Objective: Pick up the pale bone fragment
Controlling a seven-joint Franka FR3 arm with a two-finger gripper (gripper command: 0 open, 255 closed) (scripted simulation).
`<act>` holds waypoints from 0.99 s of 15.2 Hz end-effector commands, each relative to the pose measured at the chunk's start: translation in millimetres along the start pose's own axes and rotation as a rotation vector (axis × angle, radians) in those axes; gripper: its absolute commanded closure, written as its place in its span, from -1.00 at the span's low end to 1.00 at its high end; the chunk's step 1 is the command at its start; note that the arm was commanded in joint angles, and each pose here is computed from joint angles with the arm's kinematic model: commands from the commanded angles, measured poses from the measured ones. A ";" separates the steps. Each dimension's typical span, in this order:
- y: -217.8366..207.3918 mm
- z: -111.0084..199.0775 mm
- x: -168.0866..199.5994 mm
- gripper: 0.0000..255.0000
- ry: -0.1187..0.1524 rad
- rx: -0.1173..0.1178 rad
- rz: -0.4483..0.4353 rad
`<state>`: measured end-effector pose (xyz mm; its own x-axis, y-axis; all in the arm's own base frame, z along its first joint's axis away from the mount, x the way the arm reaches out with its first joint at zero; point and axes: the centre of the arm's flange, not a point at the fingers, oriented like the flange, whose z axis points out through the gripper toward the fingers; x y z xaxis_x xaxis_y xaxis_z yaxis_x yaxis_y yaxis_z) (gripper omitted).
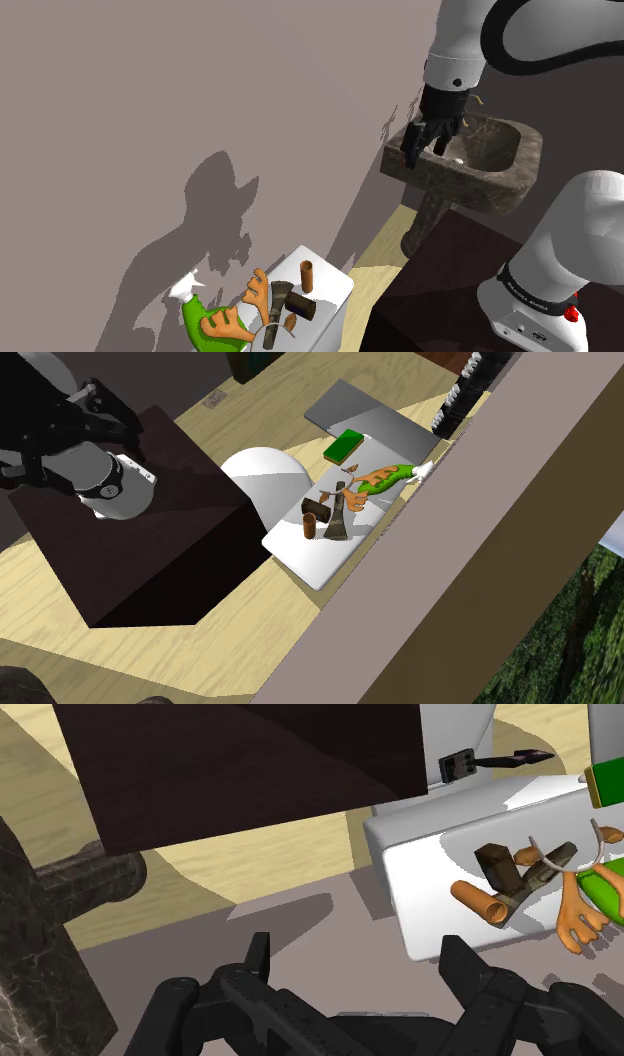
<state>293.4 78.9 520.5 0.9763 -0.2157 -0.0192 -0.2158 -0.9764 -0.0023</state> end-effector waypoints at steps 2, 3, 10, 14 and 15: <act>-27.7 27.5 -6.0 -1.00 0.007 0.005 0.054; -36.8 36.8 -7.4 -1.00 0.009 0.006 0.071; -101.5 101.7 -12.1 -1.00 0.024 0.014 0.190; -138.8 138.6 -10.9 -1.00 0.033 0.019 0.258; -148.1 147.8 -10.2 -1.00 0.035 0.020 0.275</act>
<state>310.7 218.0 381.1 0.8901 -0.4557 0.0101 -0.4555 -0.8901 -0.0174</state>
